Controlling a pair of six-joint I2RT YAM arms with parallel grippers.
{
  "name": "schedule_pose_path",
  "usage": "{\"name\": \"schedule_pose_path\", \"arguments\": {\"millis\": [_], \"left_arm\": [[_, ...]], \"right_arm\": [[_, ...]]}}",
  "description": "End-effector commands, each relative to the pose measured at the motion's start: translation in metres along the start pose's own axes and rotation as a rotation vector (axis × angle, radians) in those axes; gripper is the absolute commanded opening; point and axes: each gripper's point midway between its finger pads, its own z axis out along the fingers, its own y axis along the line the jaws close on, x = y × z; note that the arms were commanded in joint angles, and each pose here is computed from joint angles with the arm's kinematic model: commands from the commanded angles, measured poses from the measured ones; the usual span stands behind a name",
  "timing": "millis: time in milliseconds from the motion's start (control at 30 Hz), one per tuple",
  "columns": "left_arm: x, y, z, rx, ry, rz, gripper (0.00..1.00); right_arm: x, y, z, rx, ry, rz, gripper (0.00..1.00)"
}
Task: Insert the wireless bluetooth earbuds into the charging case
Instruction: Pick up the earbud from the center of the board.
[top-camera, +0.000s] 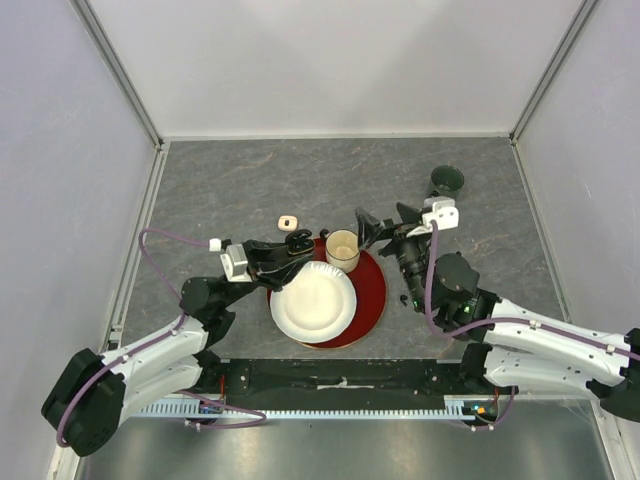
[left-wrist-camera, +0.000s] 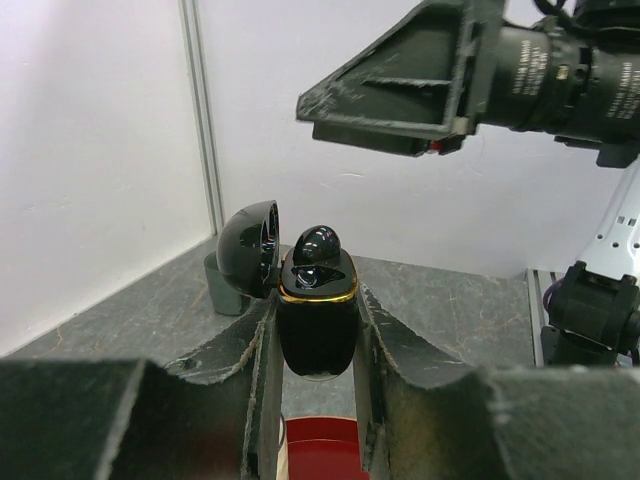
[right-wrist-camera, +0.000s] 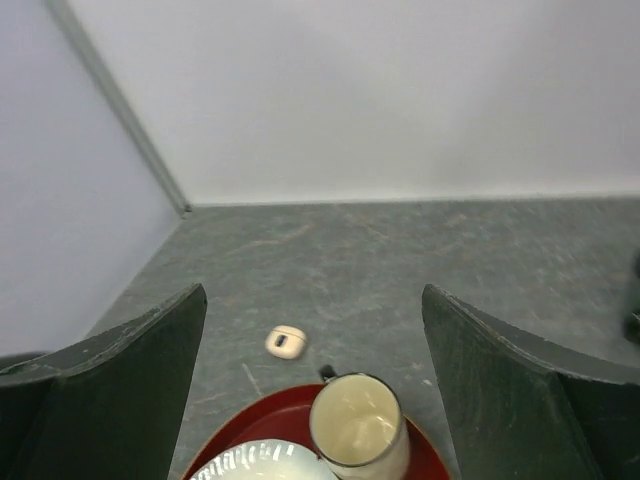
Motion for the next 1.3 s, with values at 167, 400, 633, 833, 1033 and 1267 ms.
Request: {"name": "schedule_pose_path", "arguments": {"millis": [167,400,633,833,1033,1267], "left_arm": [[-0.049,0.001,0.013,0.004,-0.102,0.114,0.02],[-0.076,0.016,0.031,-0.067,-0.098,0.082,0.02],[-0.094,0.031,0.044,-0.148,-0.023,0.025,0.02],[-0.076,0.010,0.027,-0.065,0.022,0.025,0.02],[-0.080,-0.021,0.010,0.054,0.039,0.030,0.02],[-0.080,-0.031,-0.006,0.065,0.008,0.046,0.02]], "right_arm": [[0.039,-0.115,-0.015,0.540,0.226,0.124,0.97],[0.093,-0.143,-0.025,0.666,0.554,0.208,0.98],[0.120,-0.140,-0.058,0.715,0.816,0.204,0.97],[0.155,-0.153,-0.096,0.731,0.873,0.213,0.92],[0.172,-0.150,-0.116,0.665,0.939,0.217,0.86],[0.204,-0.154,-0.127,0.661,0.944,0.270,0.69]]}}
